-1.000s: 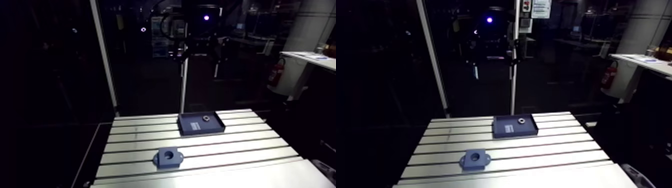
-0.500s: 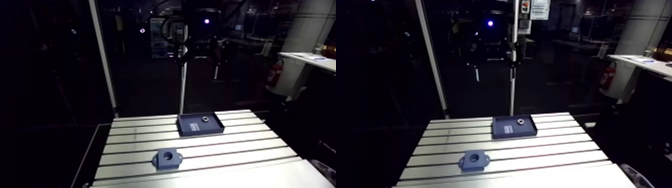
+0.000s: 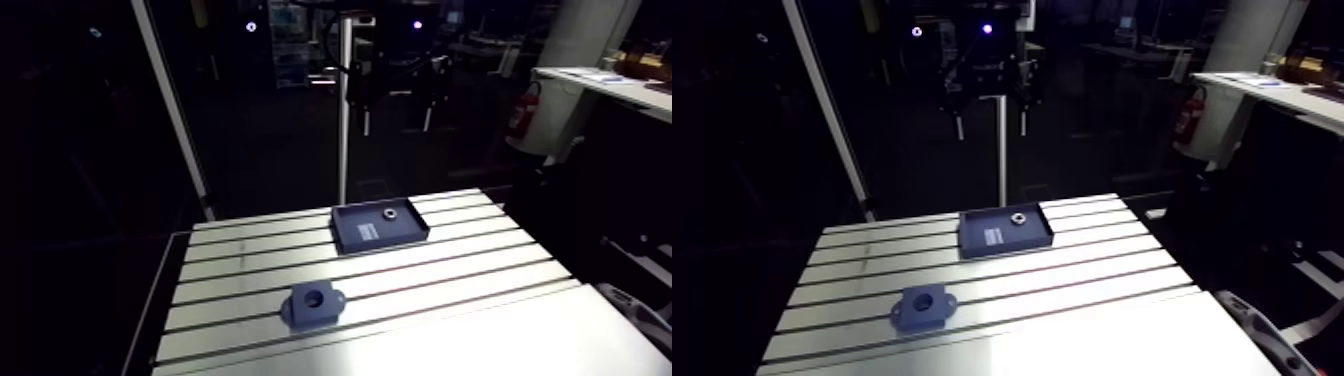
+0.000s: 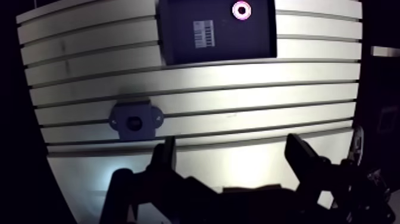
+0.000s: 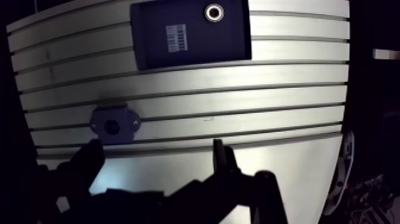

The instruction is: Pick up the bearing and press it into the housing until flush.

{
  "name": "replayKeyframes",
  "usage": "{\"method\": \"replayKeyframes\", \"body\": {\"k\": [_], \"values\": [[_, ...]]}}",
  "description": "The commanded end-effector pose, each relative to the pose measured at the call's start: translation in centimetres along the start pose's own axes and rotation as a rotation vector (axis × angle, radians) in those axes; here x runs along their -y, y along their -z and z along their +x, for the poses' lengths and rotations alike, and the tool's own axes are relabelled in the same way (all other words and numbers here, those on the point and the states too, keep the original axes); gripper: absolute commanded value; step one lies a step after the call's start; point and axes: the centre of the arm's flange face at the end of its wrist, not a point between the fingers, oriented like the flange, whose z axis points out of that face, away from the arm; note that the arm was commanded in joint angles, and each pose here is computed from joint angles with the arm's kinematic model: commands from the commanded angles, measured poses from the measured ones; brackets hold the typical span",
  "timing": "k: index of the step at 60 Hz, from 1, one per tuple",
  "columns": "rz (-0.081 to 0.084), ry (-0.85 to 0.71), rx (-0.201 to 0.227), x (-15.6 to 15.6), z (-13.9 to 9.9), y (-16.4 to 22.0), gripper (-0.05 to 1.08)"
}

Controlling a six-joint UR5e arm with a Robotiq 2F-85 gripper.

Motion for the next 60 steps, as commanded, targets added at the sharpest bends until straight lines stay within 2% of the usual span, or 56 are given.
{"method": "replayKeyframes", "body": {"k": [1,7,16,29,37,49,60], "values": [[0.003,0.074,-0.027,-4.0,4.0,-3.9,0.01],[0.002,0.076,-0.009,-5.1,5.2,-5.5,0.01],[0.002,0.07,-0.008,-6.1,7.3,-7.2,0.01],[-0.005,0.071,-0.027,-6.2,7.9,-7.7,0.01],[0.0,0.07,-0.012,-6.4,8.9,-9.1,0.01],[0.0,0.071,-0.016,-6.6,10.2,-10.0,0.01],[-0.005,0.065,-0.007,-6.8,11.4,-12.0,0.01]]}}
